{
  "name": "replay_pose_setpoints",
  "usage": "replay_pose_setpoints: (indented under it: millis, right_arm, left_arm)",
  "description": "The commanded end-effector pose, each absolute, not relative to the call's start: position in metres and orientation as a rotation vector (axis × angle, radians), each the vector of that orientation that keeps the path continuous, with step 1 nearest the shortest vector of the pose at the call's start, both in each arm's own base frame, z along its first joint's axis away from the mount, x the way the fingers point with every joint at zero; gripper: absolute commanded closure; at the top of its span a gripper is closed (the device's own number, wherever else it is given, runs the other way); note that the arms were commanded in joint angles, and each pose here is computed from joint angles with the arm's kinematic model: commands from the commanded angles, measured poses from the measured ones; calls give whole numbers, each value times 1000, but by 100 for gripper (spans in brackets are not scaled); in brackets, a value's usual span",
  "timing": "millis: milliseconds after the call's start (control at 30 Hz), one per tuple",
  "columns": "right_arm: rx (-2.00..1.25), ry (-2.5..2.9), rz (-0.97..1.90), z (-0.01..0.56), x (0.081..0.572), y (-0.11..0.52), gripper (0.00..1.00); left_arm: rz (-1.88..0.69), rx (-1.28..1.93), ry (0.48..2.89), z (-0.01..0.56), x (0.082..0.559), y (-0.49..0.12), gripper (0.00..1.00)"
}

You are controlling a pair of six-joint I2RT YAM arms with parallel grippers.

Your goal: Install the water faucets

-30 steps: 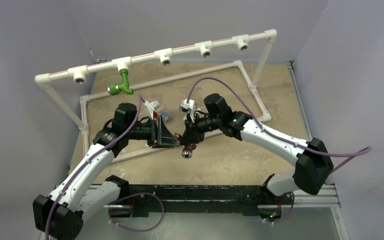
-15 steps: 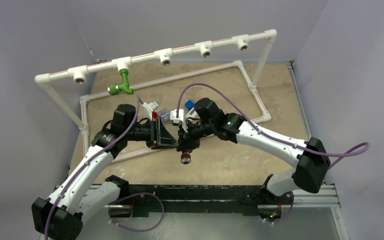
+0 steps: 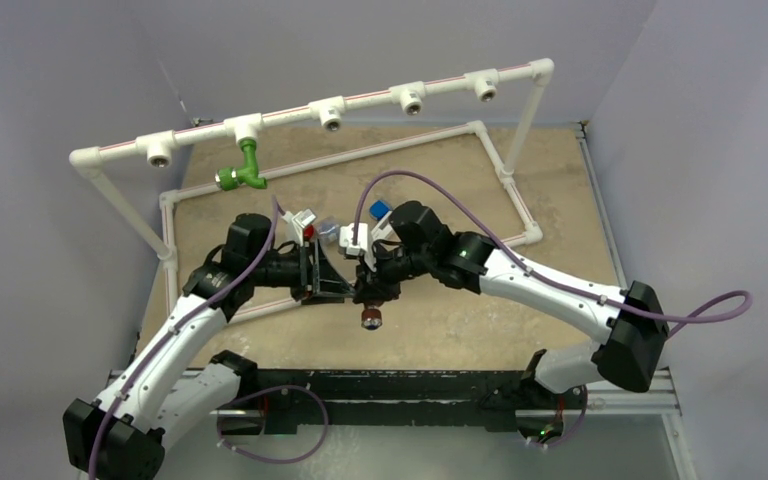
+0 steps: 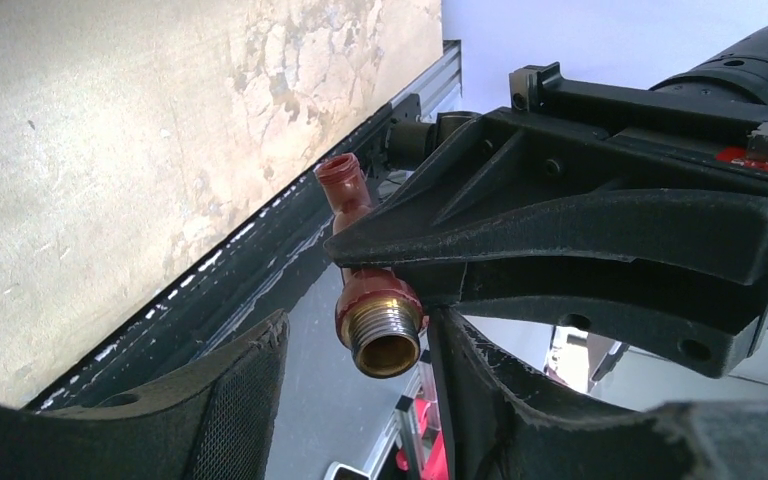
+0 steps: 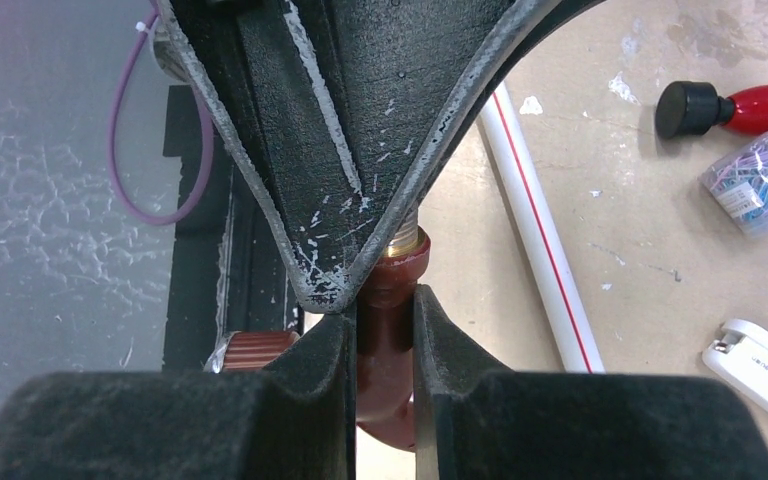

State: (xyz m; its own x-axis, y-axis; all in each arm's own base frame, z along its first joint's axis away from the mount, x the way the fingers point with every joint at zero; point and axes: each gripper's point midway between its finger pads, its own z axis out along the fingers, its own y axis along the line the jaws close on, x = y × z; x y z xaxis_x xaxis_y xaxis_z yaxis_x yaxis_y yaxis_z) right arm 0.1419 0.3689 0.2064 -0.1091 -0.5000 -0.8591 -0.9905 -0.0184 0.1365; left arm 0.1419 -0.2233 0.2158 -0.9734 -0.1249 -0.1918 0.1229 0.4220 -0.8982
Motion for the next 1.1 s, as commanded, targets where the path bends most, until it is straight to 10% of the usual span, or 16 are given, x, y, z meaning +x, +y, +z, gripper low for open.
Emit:
replay_pose_setpoints:
  millis: [0,433,600,1067]
  right_arm:
    - [-1568,1577,1035,226,139,375,100]
    - [-1567,1533,1040,231,131,383,100]
    - [-1559,1536,1043,229,131,385,100]
    - [-1468,1529,976,244,139,374,43]
  left_arm:
    - [-1588,-3,2441,217,144,-225,48]
    - [-1615,-10,2451,213,141,-226,68]
    - [-1659,11,2450,213,138,-228,100]
    - [-1769,-28,2419,223,131,-232,100]
